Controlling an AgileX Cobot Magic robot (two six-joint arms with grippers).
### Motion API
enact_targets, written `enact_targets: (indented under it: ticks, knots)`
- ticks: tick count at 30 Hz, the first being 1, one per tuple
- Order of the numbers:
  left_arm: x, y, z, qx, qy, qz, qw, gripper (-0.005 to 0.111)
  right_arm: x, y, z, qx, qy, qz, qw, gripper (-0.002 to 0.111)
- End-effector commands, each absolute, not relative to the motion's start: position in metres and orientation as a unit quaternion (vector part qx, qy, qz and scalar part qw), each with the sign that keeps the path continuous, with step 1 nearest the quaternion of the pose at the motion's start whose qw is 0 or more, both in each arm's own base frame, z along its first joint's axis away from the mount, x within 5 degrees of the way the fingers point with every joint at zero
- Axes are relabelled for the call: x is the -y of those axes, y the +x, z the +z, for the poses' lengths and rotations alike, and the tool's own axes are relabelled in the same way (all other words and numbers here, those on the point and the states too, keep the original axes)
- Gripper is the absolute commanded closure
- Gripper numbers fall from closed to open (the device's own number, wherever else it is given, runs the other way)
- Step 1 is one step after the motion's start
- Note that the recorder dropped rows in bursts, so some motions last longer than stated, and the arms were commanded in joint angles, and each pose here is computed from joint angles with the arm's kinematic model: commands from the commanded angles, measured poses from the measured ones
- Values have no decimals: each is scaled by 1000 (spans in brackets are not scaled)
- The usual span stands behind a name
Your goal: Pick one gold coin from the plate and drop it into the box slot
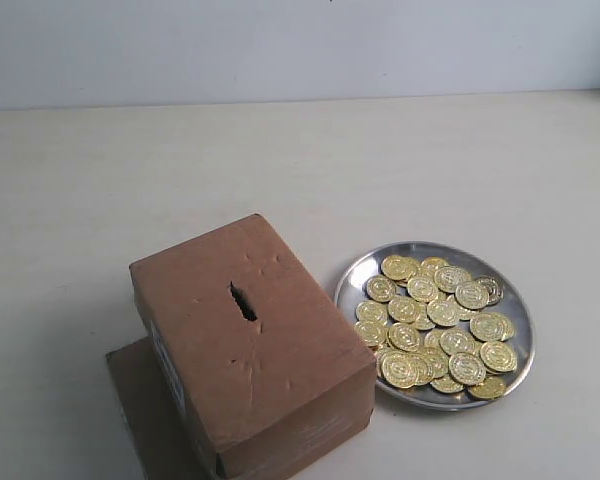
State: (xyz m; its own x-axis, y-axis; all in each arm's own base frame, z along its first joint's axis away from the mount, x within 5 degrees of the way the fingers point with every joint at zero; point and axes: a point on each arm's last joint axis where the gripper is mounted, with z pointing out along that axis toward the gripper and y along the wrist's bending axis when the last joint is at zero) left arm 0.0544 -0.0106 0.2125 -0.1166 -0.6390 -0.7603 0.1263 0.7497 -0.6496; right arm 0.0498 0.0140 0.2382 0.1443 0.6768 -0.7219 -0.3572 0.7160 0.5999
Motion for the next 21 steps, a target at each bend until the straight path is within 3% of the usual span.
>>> enact_targets:
  ticks: [1,4,7,11,16,21]
  knots:
    - [14,50,224,-693,-153,-302,636,107,-30,42,254,-602,37,351,716,108]
    - [20,41,254,-704,-39,-280,652,107,-42,44,282,-660,-71,307,682,108]
    - [30,36,290,-701,171,-184,668,107,-55,67,318,-687,-113,340,632,108]
    - [41,50,319,-683,345,-84,639,107,-71,118,353,-716,-166,357,576,108]
    - [59,79,319,-654,451,-36,607,107,-91,179,363,-729,-251,383,509,108]
    - [82,95,299,-619,577,-20,533,107,-88,243,365,-750,-223,343,519,108]
